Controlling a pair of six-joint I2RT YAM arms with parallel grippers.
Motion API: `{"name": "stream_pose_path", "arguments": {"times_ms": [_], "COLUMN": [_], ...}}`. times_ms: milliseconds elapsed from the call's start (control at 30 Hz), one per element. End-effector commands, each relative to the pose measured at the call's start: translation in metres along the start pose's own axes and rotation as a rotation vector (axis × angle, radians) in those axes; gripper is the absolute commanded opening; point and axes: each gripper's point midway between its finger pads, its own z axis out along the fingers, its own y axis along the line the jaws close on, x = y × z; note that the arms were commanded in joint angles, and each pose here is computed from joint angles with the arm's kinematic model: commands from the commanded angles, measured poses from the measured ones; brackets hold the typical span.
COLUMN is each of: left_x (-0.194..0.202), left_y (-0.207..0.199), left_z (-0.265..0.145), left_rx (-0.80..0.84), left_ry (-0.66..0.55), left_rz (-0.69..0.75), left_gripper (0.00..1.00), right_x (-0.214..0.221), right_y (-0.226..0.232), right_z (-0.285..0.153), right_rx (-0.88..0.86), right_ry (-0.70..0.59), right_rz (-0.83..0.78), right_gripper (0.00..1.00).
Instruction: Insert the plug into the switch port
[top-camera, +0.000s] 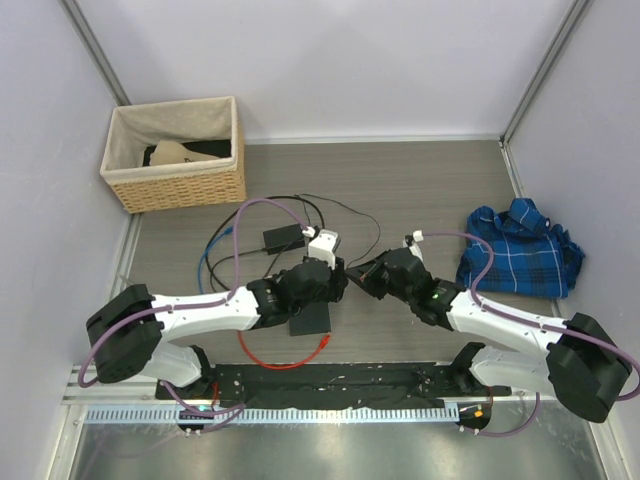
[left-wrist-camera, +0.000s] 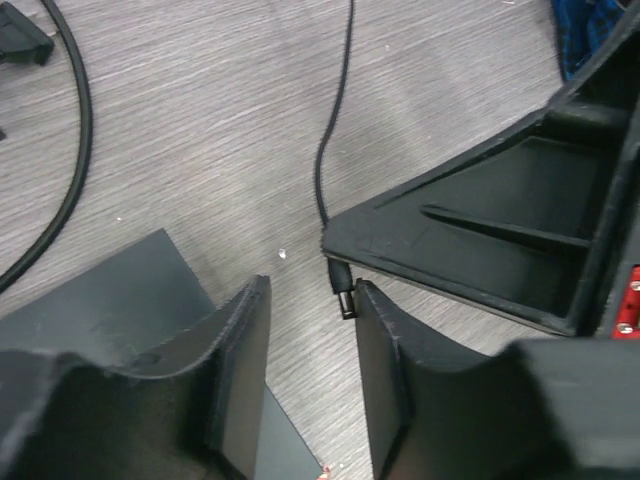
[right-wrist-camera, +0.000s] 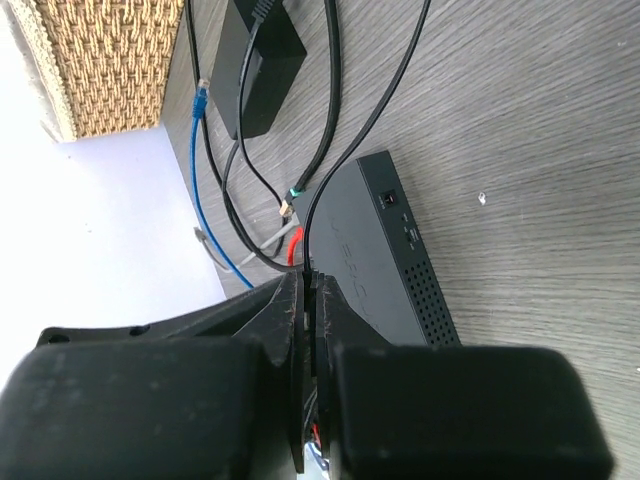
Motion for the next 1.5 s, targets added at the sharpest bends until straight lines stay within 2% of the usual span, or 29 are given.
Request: {"name": "stream_pose_path", "arguments": {"times_ms": [0, 67, 133, 167, 200, 267, 367, 400, 467, 500, 567, 600, 667, 700, 800, 833, 933, 1000, 1067, 1200, 1467], "left_x": [-0.028, -0.025, -0.025, -0.023, -0.023, -0.021, -0.016, -0.015, -0.008, -0.004, -0.004, 0.000, -0.001, 0.002, 0.002, 0.000, -0.003, -0.005, -0.004, -0.010, -0.028], "left_y": [-0.010, -0.009, -0.010, -0.009, -0.009, -0.009, -0.008, -0.009, -0.006, -0.007, -0.007, -0.005, -0.007, -0.006, -0.005, -0.003, -0.008, -0.015, -0.016, -0.031, -0.045], "left_z": [0.003, 0.003, 0.003, 0.003, 0.003, 0.002, -0.002, -0.006, -0.010, -0.014, -0.023, -0.026, -0.037, -0.040, -0.051, -0.053, -0.063, -0.071, -0.078, -0.092, -0.099], "left_rx": [0.005, 0.007, 0.014, 0.016, 0.019, 0.024, 0.043, 0.063, 0.086, 0.109, 0.149, 0.158, 0.207, 0.217, 0.260, 0.263, 0.322, 0.384, 0.412, 0.506, 0.556], "left_ry": [-0.100, -0.092, -0.098, -0.095, -0.095, -0.089, -0.074, -0.072, -0.053, -0.036, -0.027, -0.008, -0.006, 0.010, 0.021, 0.018, 0.021, 0.022, 0.038, 0.047, 0.012], "left_rz": [-0.034, -0.029, -0.029, -0.028, -0.026, -0.012, 0.024, 0.051, 0.095, 0.130, 0.150, 0.163, 0.180, 0.189, 0.227, 0.247, 0.294, 0.359, 0.419, 0.488, 0.522], "left_gripper": [0.39, 0.32, 0.19, 0.06, 0.00, 0.00, 0.00, 0.00, 0.00, 0.00, 0.00, 0.00, 0.00, 0.00, 0.00, 0.00, 0.00, 0.00, 0.00, 0.00, 0.00], "right_x": [-0.001, 0.001, 0.002, 0.002, 0.002, 0.002, -0.001, -0.002, -0.006, -0.008, -0.014, -0.020, -0.025, -0.027, -0.021, -0.020, -0.001, 0.008, 0.011, 0.029, 0.049], "right_y": [0.011, 0.012, 0.011, 0.011, 0.011, 0.010, 0.014, 0.019, 0.031, 0.032, 0.040, 0.037, 0.040, 0.037, 0.044, 0.046, 0.052, 0.058, 0.066, 0.078, 0.077], "right_z": [-0.005, -0.006, -0.007, -0.007, -0.008, -0.009, -0.013, -0.015, -0.022, -0.025, -0.035, -0.037, -0.047, -0.049, -0.056, -0.057, -0.064, -0.071, -0.077, -0.094, -0.087], "right_rx": [-0.045, -0.049, -0.049, -0.050, -0.050, -0.054, -0.068, -0.083, -0.108, -0.113, -0.107, -0.098, -0.089, -0.091, -0.150, -0.174, -0.293, -0.357, -0.415, -0.565, -0.621], "right_ry": [-0.024, -0.020, -0.018, -0.015, -0.016, -0.019, -0.027, -0.031, -0.041, -0.044, -0.051, -0.059, -0.059, -0.054, -0.003, 0.010, 0.120, 0.170, 0.178, 0.271, 0.456], "right_rz": [0.022, 0.022, 0.019, 0.018, 0.017, 0.003, -0.041, -0.101, -0.194, -0.305, -0.437, -0.572, -0.687, -0.814, -0.986, -1.087, -1.271, -1.336, -1.426, -1.527, -1.572], "right_gripper": [0.01, 0.01, 0.01, 0.01, 0.01, 0.02, 0.20, 0.33, 0.45, 0.53, 0.59, 0.62, 0.67, 0.68, 0.66, 0.65, 0.63, 0.63, 0.63, 0.61, 0.56]}}
